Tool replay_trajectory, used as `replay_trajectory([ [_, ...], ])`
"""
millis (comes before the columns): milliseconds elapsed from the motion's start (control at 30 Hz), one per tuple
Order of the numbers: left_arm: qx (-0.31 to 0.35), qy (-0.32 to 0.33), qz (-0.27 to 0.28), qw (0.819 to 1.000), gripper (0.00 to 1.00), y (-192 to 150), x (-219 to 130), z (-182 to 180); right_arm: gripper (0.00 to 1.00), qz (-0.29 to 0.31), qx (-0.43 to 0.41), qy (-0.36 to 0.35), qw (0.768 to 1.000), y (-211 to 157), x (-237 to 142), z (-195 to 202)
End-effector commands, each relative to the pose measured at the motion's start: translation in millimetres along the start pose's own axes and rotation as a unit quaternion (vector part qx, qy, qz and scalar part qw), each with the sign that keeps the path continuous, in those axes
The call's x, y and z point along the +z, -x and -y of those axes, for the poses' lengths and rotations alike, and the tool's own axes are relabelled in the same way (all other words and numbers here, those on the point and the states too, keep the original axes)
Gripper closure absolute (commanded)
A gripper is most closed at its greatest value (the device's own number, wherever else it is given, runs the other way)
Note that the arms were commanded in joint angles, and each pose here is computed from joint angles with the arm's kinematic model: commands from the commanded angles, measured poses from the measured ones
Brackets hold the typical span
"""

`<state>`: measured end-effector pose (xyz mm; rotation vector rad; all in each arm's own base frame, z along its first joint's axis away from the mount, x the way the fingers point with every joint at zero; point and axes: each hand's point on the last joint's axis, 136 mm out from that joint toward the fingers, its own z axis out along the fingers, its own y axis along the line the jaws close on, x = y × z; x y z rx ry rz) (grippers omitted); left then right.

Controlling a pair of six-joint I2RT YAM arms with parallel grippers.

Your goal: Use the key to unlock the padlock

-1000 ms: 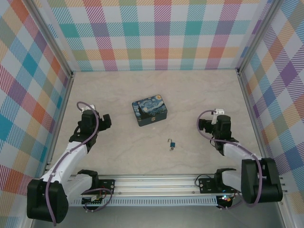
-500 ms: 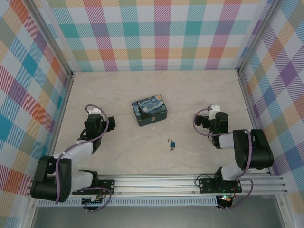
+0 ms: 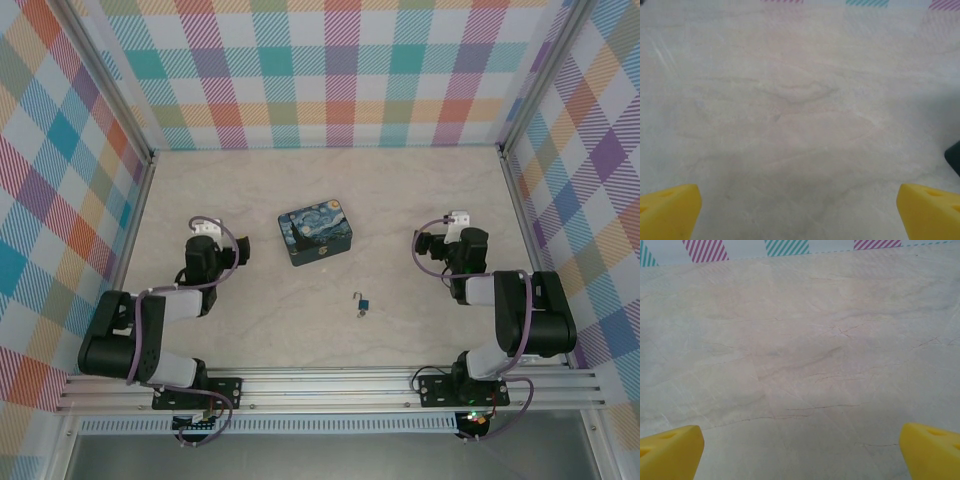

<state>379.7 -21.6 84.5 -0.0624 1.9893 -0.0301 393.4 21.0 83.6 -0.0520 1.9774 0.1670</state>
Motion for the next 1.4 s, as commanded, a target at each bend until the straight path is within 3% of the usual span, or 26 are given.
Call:
replay_trajectory([
  [0,0.001,-0.009,0.058,0.998,0.00,6.4,5.8,-3.8,0.00,0.014,0.003,0.011,1.000,9.2,0.5,-3.6],
  [133,-0.021,0.011,0.007,1.000,0.00,3.6,18.0,-15.0,0.00,0.014,0.003,0.010,1.000,9.4,0.5,-3.2],
  [1367,-0.021,0.010,0.009,1.000,0.00,3.1,17.6,-15.6,0.00,0.013,0.002,0.012,1.000,9.4,0.6,-4.7],
])
